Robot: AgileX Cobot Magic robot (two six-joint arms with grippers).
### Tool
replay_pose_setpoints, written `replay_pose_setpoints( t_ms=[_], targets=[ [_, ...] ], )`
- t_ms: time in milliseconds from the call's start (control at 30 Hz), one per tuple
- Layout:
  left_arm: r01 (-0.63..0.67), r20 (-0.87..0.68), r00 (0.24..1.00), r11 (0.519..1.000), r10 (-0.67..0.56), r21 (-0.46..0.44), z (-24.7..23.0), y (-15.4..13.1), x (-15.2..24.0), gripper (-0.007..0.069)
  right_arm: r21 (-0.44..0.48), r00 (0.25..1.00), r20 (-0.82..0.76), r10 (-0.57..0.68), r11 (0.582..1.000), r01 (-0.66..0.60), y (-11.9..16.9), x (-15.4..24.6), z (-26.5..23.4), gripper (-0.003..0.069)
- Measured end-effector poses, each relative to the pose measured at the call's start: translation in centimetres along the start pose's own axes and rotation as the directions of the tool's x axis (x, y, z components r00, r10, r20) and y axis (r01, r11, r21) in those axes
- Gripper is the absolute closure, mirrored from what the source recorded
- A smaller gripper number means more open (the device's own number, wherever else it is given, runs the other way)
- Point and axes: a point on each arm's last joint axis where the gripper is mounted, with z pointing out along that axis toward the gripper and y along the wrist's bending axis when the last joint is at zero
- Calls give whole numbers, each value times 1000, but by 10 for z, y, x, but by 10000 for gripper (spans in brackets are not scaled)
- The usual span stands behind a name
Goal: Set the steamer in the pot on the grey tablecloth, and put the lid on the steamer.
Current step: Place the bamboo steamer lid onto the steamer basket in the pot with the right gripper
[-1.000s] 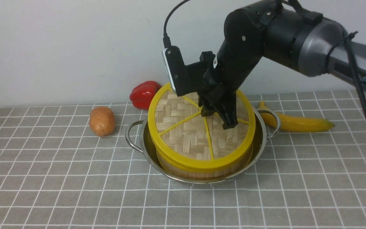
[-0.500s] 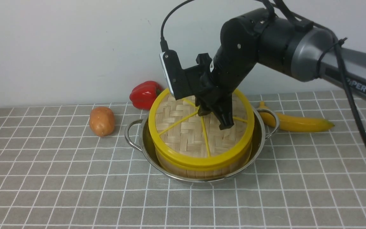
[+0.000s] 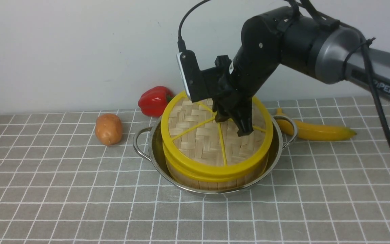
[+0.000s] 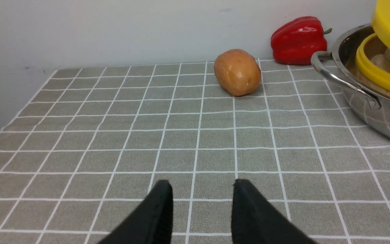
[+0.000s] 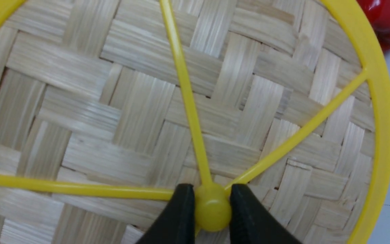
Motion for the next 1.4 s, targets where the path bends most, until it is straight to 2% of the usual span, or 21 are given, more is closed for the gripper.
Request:
replay_pose_setpoints(
  t_ms=[367,1200,1400],
  targets=[
    [0,0,1000,1000,0,0,0,0,0,382,-23,1000,8,-7,1000,7,4,1,27,513],
    [0,0,1000,1000,0,0,0,0,0,382,-3,1000,9,-11,1000,11,2,1,28,513],
    [0,0,1000,1000,0,0,0,0,0,382,28,998,18,-52,998,52,-1,0,26,513]
  ],
)
